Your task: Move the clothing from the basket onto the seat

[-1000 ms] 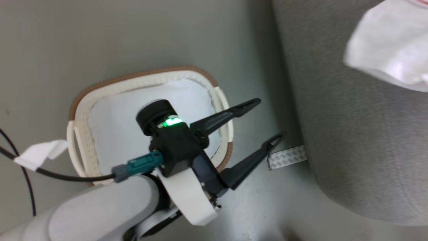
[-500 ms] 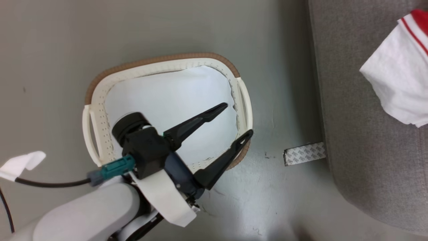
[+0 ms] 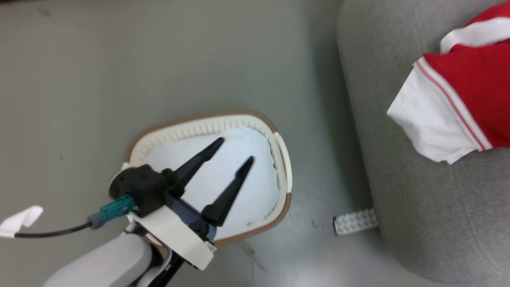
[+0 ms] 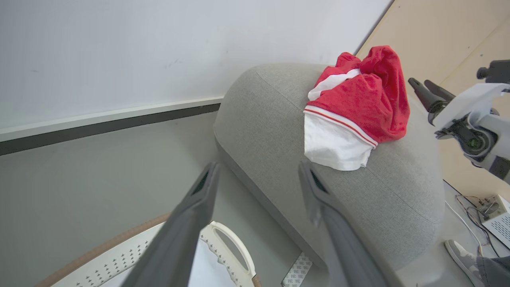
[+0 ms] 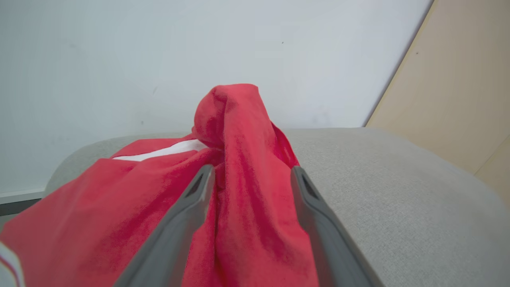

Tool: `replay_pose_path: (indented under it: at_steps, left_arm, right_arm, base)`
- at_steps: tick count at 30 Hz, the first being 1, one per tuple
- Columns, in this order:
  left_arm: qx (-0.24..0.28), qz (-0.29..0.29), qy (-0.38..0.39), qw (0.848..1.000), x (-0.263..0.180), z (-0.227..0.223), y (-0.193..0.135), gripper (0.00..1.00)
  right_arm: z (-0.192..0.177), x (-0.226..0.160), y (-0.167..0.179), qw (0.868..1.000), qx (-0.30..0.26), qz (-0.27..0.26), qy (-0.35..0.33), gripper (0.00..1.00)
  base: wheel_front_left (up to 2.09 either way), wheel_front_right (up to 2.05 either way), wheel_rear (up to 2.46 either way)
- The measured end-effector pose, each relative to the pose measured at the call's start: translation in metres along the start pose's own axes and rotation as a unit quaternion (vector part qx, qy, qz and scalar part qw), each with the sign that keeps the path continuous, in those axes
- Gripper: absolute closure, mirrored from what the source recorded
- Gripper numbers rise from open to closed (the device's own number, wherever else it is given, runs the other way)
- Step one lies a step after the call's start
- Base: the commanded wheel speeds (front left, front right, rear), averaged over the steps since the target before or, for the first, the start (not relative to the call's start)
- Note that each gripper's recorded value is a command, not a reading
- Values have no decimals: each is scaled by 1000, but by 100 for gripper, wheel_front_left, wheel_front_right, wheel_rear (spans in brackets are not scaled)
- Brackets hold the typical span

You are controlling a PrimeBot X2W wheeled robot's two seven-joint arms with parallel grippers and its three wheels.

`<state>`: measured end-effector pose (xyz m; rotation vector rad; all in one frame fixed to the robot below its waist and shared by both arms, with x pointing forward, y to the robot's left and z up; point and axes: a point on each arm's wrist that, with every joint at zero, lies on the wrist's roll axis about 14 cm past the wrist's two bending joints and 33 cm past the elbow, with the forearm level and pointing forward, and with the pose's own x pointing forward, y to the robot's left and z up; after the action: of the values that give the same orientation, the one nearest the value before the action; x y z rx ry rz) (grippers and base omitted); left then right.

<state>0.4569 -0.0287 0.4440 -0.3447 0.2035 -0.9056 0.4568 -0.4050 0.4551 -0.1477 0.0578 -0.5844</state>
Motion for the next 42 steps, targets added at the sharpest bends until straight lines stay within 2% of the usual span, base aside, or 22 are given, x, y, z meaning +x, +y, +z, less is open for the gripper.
replay_pose_path:
  at_steps: [6, 11, 14, 21, 31, 42]
  left_arm:
    - [20, 77, -32, 996, -24, 26, 4, 0]
    - [48, 126, -31, 990, -58, 25, 5, 0]
    - [59, 152, -39, 986, -76, 28, 4, 0]
    - [70, 206, -69, 974, -111, 36, -2, 0]
    - [85, 285, -117, 948, -165, 51, -2, 0]
    - [104, 355, -137, 919, -212, 53, 8, 0]
  right_arm:
    - [31, -41, 8, 998, 36, 45, -35, 0]
    - [49, -73, 30, 991, 72, 99, -54, 0]
    - [53, -94, 49, 985, 85, 139, -53, 0]
    - [59, -135, 69, 973, 118, 193, -52, 0]
    - [57, -182, 86, 959, 133, 246, -44, 0]
    - [59, -207, 118, 942, 131, 305, -41, 0]
  base:
    - [0, 0, 0]
    - [0, 0, 0]
    - [0, 0, 0]
    - [0, 0, 0]
    - [0, 0, 0]
    - [0, 0, 0]
